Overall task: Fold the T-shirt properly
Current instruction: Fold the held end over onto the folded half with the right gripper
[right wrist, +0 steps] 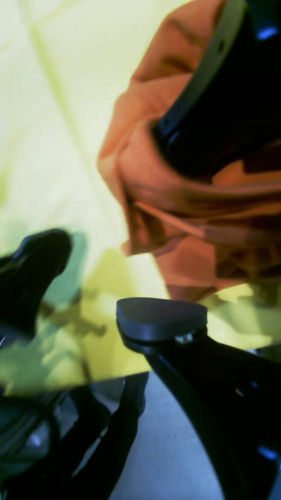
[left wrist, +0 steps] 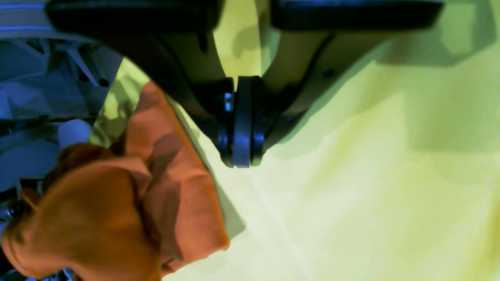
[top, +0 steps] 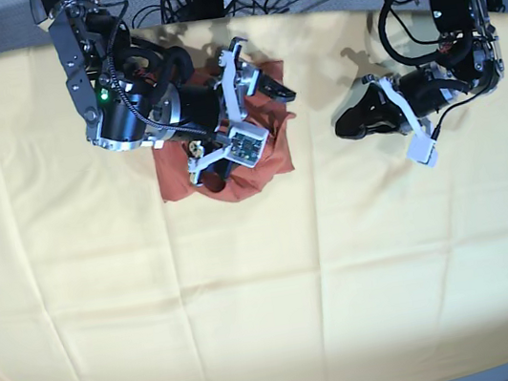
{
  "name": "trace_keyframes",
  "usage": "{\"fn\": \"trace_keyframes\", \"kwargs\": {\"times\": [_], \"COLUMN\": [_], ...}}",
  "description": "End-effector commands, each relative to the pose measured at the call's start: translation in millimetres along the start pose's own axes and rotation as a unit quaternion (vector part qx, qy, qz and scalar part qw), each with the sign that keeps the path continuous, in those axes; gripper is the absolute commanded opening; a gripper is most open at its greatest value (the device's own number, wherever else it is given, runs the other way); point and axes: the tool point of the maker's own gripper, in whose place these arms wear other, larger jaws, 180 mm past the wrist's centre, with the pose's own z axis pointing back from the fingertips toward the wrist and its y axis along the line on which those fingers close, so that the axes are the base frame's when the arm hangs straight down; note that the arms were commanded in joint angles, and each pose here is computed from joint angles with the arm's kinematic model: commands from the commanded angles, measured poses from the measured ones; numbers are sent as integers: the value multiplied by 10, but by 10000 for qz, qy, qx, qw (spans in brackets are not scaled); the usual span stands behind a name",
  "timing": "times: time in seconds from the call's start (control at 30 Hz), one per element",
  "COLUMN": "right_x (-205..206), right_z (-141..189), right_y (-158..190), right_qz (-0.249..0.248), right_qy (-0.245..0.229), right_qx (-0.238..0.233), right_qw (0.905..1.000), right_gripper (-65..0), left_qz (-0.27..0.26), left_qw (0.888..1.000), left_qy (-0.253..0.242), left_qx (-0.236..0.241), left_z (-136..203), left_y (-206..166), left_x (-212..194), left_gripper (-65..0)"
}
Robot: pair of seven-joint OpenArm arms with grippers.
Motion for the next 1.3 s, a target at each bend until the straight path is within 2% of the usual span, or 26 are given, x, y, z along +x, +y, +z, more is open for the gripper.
{"fn": "trace_keyframes", "kwargs": {"times": [0.0,0.17,0.4,0.67,0.8,0.9,0.97,1.03,1.17,1.27], "right_x": [110,-94,210,272,326,421,422,374,159,62], "right_z": [34,101,276,342,467,636,715,722,719,760], "right_y": [13,-81,-12,-18,-232,-468,-573,-600,-655,-603], "right_qz": [45,186,639,787,611,484,438,483,438,459], "right_qy": [-241,144,-203,-218,-398,-696,-747,-677,-261,-60], "right_qx": [32,-163,-320,-439,-839,-1274,-1460,-1456,-1422,-1186], "right_qw": [9997,9996,9972,9957,9938,9882,9855,9858,9885,9919], "right_gripper": [-221,-222,-222,-222,-222,-223,-249,-279,-279,-279], "left_qz": [-150,-150,-163,-207,-217,-216,-214,-214,-199,-199], "left_qw": [9996,9996,9997,9996,9996,9996,9996,9996,9996,9996], "left_qy": [-231,-233,-198,-150,-155,-152,-151,-153,-194,-187], "left_qx": [-48,-48,-17,73,76,76,76,75,36,40], "left_z": [47,47,46,46,45,45,46,46,46,46], "left_y": [-21,-21,-9,23,25,25,25,25,11,12], "left_x": [164,165,152,140,149,146,145,145,161,157], "left_gripper": [-650,-650,-650,-650,-650,-650,-650,-650,-650,-650]}}
